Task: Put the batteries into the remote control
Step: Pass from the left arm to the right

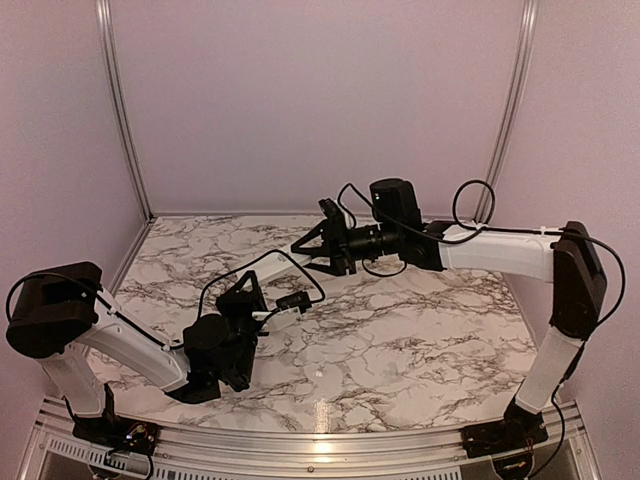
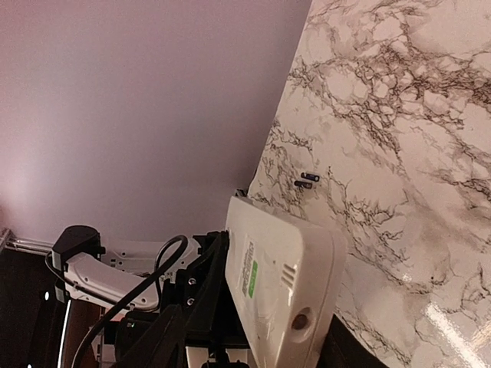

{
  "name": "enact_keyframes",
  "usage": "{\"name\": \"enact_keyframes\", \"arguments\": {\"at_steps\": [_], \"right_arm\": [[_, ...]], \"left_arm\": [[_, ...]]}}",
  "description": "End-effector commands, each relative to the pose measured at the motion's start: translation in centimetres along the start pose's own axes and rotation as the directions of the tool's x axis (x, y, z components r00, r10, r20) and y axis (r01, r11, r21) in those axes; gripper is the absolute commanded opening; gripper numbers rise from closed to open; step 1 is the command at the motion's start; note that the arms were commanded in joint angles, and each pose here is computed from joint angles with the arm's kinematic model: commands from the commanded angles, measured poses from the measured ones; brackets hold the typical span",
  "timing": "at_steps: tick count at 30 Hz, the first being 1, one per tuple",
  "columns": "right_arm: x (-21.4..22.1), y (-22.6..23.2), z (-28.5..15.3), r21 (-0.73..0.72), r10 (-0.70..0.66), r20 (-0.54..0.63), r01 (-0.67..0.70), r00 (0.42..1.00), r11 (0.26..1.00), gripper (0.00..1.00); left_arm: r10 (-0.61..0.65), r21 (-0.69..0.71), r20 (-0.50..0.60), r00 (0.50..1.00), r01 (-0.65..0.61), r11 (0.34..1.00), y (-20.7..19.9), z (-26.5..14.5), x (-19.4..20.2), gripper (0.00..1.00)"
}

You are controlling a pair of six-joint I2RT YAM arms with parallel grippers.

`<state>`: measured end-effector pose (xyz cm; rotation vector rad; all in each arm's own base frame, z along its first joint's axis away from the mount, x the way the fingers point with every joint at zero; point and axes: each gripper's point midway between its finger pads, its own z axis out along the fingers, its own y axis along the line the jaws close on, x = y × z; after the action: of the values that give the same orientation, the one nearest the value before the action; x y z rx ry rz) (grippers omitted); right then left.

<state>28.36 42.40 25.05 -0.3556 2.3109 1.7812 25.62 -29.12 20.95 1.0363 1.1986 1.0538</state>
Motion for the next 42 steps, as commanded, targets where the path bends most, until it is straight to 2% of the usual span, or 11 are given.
{"name": "enact_keyframes", "arguments": {"at_steps": [1, 7, 17, 19, 21, 23, 29, 31, 37, 42], "right_arm": [[0.6, 1.8, 0.9, -0.124, 0.016, -0.034, -0.020, 0.999, 0.992, 0.52], [0.2, 1.5, 1.0, -0.113, 0.027, -0.019, -0.029, 0.999, 0.993, 0.48], [0.0, -0.1, 0.5, -0.124, 0.081, -0.004, -0.081, 0.997, 0.989, 0.12], [0.0, -0.1, 0.3, -0.130, 0.087, 0.000, -0.086, 0.996, 0.988, 0.06], [-0.1, 0.0, 0.1, -0.136, 0.086, 0.004, -0.085, 0.996, 0.987, 0.01], [-0.2, 0.1, -0.1, -0.139, 0.082, 0.011, -0.080, 0.997, 0.987, 0.00], [-2.0, -0.3, -2.6, -0.117, 0.058, 0.077, -0.049, 0.995, 0.992, 0.00], [-2.8, -0.4, -3.8, -0.106, 0.037, 0.107, -0.025, 0.994, 0.994, 0.00], [-4.6, -1.4, -7.2, -0.068, 0.010, 0.187, 0.003, 0.982, 0.998, 0.00], [-5.4, -1.5, -9.6, -0.025, -0.042, 0.231, 0.050, 0.972, 0.998, 0.00]], "left_arm": [[-0.246, -0.101, 0.073, 0.966, 0.253, 0.962, 4.3, -0.7, -1.1, 0.00], [-0.236, -0.107, 0.082, 0.968, 0.244, 0.964, 4.1, -0.8, -1.5, 0.00], [-0.232, -0.116, 0.107, 0.967, 0.244, 0.963, 4.5, -1.0, -1.9, 0.01], [-0.239, -0.121, 0.106, 0.965, 0.251, 0.960, 4.8, -1.0, -2.0, 0.08], [-0.244, -0.124, 0.106, 0.964, 0.256, 0.959, 5.1, -1.0, -2.1, 0.27], [-0.252, -0.127, 0.109, 0.962, 0.265, 0.956, 5.5, -1.0, -2.1, 0.43], [-0.257, -0.117, 0.105, 0.961, 0.269, 0.956, 5.6, -1.4, -1.7, 0.74], [-0.258, -0.099, 0.112, 0.960, 0.269, 0.958, 5.2, -1.6, -1.7, 0.79], [-0.306, 0.014, 0.118, 0.945, 0.306, 0.952, 4.2, -1.8, -2.0, 0.85], [-0.435, 0.174, 0.133, 0.891, 0.411, 0.895, 4.8, -1.9, -2.8, 0.92]]}}
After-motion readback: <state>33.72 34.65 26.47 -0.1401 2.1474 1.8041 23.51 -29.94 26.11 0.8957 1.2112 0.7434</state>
